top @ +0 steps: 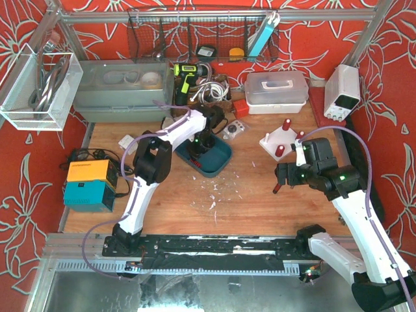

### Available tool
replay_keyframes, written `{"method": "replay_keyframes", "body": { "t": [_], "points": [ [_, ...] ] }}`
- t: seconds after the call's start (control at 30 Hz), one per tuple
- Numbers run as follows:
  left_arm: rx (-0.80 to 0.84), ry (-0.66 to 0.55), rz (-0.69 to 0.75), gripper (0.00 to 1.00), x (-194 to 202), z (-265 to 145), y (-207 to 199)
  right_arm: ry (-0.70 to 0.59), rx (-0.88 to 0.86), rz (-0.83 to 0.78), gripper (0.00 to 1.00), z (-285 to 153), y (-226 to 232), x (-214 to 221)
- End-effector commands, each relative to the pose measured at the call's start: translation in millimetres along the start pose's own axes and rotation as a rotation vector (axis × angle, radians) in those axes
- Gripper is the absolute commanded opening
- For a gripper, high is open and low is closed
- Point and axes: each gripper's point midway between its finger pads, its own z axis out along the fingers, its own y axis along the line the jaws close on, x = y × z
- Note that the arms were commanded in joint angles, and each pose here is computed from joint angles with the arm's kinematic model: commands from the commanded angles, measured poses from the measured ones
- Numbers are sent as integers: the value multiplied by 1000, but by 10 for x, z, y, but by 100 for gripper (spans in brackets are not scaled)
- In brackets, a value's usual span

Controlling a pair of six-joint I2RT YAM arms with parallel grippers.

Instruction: Install the large spring

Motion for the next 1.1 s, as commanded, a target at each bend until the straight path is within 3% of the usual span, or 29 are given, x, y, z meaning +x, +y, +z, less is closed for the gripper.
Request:
{"method": "replay_keyframes", "body": {
  "t": [0.0,0.63,0.87,1.07],
  "points": [
    [-48,37,-17,64,95,-101,214,-6,3,-1,99,-46,2,-9],
    [-65,81,-4,64,273,73,166,2,5,-7,99,13,-4,12],
    [73,55,1,55,228,104,-194,0,7,-7,99,3,-3,-7],
    [44,69,9,46,267,214,-128,-3,18,-4,99,-14,-22,-15]
  ]
}}
